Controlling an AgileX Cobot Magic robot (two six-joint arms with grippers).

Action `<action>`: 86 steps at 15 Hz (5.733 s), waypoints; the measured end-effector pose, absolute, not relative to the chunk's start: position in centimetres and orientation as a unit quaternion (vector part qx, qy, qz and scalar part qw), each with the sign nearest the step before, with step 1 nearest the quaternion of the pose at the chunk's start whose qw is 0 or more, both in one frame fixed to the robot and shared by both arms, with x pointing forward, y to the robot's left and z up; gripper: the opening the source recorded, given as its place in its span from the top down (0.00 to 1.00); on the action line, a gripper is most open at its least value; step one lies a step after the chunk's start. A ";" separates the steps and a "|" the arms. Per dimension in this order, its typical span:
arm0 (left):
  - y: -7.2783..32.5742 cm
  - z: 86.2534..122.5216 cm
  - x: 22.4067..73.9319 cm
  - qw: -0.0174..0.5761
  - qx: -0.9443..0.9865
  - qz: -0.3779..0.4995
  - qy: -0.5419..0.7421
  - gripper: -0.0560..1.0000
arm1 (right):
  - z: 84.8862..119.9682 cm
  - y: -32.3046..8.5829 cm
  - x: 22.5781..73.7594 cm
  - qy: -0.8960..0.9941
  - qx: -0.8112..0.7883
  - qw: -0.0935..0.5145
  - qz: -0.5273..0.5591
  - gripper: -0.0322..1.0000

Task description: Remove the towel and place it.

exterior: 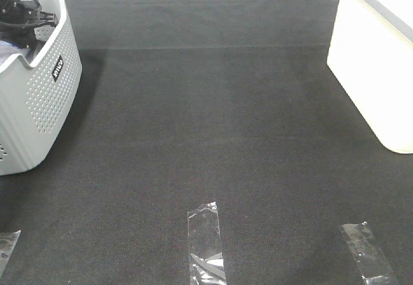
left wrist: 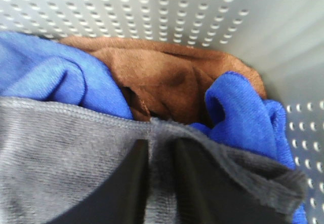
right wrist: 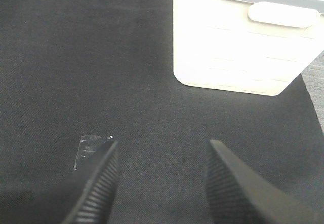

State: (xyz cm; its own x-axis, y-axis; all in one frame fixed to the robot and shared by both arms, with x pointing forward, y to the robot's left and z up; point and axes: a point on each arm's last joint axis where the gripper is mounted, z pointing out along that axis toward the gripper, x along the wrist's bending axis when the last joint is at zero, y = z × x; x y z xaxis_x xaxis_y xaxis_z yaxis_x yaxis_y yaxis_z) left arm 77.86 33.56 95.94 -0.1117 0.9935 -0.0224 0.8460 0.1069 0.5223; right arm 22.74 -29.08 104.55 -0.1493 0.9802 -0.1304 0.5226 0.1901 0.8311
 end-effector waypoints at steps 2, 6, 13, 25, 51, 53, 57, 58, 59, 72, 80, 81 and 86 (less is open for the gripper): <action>33.3 96.0 77.8 0.186 0.643 0.193 0.718 0.86 | 104.5 -29.1 22.7 0.686 0.548 0.354 0.323 0.49; 33.1 95.9 77.5 0.172 0.647 0.180 0.721 0.94 | 104.5 -29.1 22.7 0.686 0.548 0.354 0.323 0.49; 32.6 100.4 76.6 0.194 0.645 0.199 0.712 0.95 | 104.5 -29.1 22.7 0.686 0.548 0.354 0.323 0.49; 30.6 118.5 70.0 0.366 0.592 0.299 0.653 0.95 | 104.5 -29.1 22.7 0.686 0.548 0.354 0.323 0.49; -0.7 123.1 52.2 0.471 0.845 0.125 0.221 0.95 | 106.1 -25.4 26.3 0.753 0.468 0.176 0.427 0.49; 0.0 124.4 51.4 0.482 0.839 0.132 0.216 0.95 | 106.4 -24.2 29.3 0.757 0.426 0.122 0.479 0.44; 0.8 125.6 50.6 0.492 0.835 0.144 0.202 0.95 | 105.4 -23.0 36.3 0.760 0.334 0.074 0.552 0.34; 0.8 125.6 50.6 0.492 0.835 0.144 0.202 0.95 | 104.9 -22.9 38.0 0.752 0.321 0.072 0.571 0.33; 0.8 125.6 50.6 0.492 0.835 0.144 0.202 0.95 | 104.3 -22.8 39.4 0.746 0.315 0.072 0.582 0.32; 0.7 125.8 50.7 0.500 0.829 0.149 0.202 0.95 | 93.8 -20.1 49.9 0.744 0.310 -0.050 0.590 0.27; 0.7 125.8 50.7 0.501 0.828 0.148 0.202 0.95 | 93.8 -16.8 48.7 0.760 0.261 -0.092 0.589 0.85; 0.7 125.8 50.7 0.501 0.828 0.148 0.203 0.95 | 93.9 -16.8 48.7 0.757 0.266 -0.096 0.589 0.94; 1.6 125.7 51.8 0.473 0.819 0.206 0.249 0.95 | 96.0 -17.5 49.3 0.738 0.396 -0.105 0.537 0.97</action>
